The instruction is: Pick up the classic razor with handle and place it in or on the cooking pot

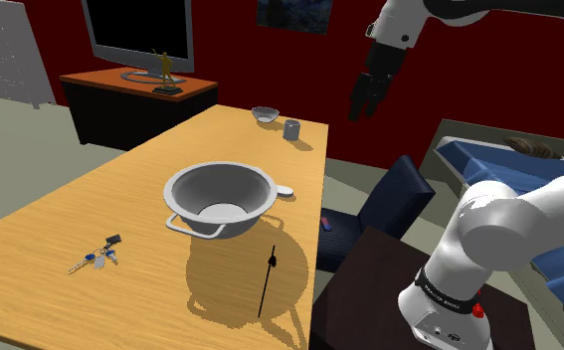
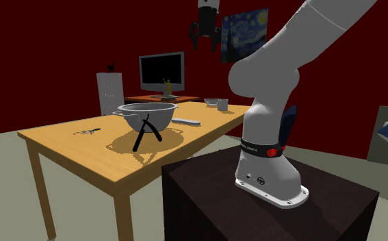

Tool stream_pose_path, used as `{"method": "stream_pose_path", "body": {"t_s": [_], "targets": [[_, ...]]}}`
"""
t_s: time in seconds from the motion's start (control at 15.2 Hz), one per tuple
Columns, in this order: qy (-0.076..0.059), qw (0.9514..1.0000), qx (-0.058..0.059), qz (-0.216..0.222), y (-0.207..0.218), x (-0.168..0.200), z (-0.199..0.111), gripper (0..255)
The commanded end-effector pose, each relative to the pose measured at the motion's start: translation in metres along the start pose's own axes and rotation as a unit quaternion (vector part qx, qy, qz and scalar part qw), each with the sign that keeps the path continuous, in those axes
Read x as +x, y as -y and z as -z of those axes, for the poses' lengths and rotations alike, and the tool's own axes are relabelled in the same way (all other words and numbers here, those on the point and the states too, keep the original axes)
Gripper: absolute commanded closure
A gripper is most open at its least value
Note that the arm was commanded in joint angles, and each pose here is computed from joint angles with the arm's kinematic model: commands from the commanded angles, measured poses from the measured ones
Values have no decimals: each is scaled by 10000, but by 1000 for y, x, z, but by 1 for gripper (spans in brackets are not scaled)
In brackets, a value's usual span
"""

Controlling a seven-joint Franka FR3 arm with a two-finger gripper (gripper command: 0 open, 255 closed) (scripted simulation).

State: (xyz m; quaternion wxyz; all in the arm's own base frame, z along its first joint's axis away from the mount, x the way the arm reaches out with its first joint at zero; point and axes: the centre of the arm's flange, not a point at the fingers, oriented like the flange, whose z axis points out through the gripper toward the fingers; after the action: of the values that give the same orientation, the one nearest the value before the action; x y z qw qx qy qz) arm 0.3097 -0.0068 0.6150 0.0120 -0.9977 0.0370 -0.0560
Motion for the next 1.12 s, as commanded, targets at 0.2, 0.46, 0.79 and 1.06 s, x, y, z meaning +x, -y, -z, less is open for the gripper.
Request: {"method": "stream_pose_path", "body": {"t_s": [0.2,0.46,0.79,1.06], "targets": [[89,9988,-45,-480,28,-10,-27,0],[207,9935,-105,-1118,66,-19,-63,0],[353,9808,-180,-1908,114,-25,-108,0],[468,9660,-238,-2531,152,-25,-144,0]]}}
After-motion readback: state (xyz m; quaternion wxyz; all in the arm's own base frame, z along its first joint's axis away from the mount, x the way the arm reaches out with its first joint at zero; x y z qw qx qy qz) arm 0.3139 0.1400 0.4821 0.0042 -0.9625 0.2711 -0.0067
